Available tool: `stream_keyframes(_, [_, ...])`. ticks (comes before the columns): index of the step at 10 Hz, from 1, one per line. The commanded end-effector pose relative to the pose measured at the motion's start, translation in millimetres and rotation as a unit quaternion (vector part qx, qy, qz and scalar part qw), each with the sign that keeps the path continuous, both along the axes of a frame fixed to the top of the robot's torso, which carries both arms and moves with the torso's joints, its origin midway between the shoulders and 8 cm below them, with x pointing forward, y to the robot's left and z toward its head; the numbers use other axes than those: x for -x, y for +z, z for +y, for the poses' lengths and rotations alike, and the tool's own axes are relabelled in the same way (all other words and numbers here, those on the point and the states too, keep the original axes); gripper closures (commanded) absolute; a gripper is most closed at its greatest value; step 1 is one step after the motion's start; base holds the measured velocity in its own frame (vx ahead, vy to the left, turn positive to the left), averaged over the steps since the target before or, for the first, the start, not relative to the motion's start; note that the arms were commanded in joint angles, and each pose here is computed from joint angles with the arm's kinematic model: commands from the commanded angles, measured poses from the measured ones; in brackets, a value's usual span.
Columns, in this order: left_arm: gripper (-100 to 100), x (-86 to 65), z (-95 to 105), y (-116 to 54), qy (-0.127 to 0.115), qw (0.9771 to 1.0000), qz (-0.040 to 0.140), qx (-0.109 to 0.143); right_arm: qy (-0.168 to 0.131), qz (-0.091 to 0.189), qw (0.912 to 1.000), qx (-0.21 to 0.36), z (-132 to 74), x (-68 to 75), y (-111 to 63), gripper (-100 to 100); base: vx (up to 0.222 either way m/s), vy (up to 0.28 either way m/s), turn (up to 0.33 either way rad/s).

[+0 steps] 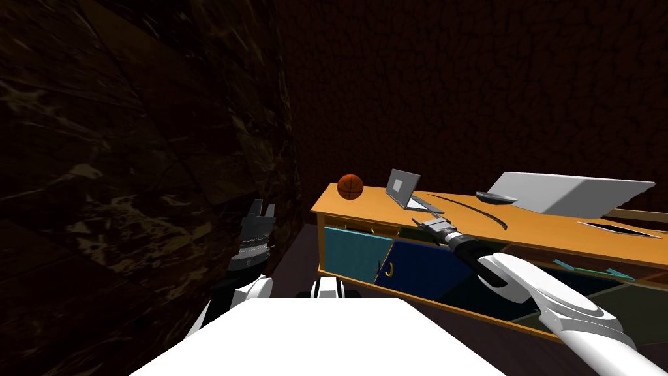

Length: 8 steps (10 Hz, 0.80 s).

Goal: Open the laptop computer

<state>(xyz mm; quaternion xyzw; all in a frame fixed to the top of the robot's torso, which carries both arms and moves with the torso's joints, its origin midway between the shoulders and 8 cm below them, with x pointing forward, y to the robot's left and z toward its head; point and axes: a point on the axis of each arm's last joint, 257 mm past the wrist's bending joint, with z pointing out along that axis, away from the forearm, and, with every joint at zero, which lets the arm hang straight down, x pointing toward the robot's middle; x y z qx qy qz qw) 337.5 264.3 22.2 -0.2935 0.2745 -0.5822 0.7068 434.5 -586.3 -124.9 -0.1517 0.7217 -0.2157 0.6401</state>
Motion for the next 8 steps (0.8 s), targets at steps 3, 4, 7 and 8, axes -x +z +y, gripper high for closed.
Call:
stream_keyframes(3, [0,0.0,0.0,0.0,0.0,1.0,0.0,0.0,-0.039,0.0,0.9974,0.06,-45.8,-2.9,26.7,-100,-0.006,0.056,0.069])
stream_keyframes(4, [0,0.0,0.1,0.0,0.0,1.0,0.0,0.0,-0.039,0.0,0.9974,0.06,-45.8,-2.9,26.7,-100,-0.002,0.02,0.001])
stream_keyframes(7, [0,0.0,0.1,0.0,0.0,1.0,0.0,0.0,-0.039,0.0,0.9974,0.06,-45.8,-2.9,26.7,-100,0.005,-0.006,0.0])
stream_keyframes(8, [0,0.0,0.1,0.0,0.0,1.0,0.0,0.0,-0.039,0.0,0.9974,0.06,-45.8,-2.9,26.7,-100,0.0,-0.004,-0.017])
